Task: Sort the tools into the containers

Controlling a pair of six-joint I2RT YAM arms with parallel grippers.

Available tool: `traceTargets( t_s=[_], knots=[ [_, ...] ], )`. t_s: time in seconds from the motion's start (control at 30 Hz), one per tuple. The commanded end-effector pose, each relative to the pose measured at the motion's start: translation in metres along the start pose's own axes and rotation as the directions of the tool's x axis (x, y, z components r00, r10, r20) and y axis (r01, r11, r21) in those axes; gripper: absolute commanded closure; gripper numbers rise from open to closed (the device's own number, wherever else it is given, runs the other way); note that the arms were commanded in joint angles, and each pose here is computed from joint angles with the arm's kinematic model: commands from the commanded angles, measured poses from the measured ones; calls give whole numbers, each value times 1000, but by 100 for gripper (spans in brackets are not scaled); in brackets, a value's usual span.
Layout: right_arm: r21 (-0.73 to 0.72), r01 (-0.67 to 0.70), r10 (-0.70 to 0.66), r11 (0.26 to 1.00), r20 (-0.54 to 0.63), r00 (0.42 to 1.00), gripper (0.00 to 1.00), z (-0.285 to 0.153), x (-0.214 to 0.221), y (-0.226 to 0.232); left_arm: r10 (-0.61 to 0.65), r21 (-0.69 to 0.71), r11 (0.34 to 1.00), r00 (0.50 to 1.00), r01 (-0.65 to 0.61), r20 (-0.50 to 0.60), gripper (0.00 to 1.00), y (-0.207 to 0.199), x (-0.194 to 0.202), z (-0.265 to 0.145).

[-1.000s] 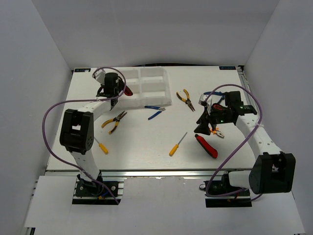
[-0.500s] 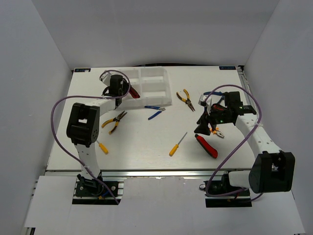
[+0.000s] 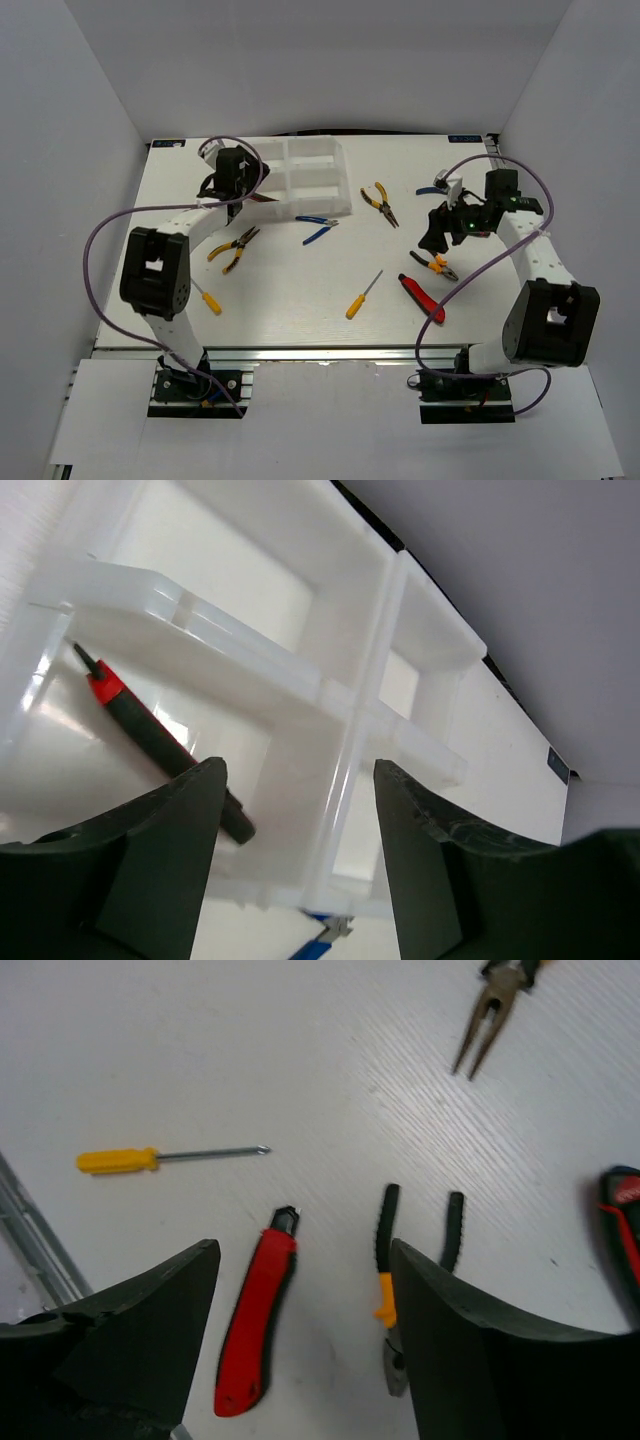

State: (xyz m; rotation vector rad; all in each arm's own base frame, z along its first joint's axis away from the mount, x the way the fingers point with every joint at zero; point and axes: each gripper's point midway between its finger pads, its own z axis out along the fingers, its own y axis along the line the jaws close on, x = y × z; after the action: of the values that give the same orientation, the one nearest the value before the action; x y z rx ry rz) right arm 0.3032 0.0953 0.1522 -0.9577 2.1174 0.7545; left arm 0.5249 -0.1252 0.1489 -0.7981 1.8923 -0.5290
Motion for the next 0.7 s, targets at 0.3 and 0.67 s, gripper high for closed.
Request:
traceTargets(
  t_s=[0.3,0.67],
  knots=[
    [114,334,-295,936,-269,917,11,-17,40,-106,204,52,977,979,-204,17,30,1,-32,-127],
    [177,343,-262,923,-365,893,11,-15,48,-181,109,13,994,993,-110,50,29,61,-12,-189]
  ],
)
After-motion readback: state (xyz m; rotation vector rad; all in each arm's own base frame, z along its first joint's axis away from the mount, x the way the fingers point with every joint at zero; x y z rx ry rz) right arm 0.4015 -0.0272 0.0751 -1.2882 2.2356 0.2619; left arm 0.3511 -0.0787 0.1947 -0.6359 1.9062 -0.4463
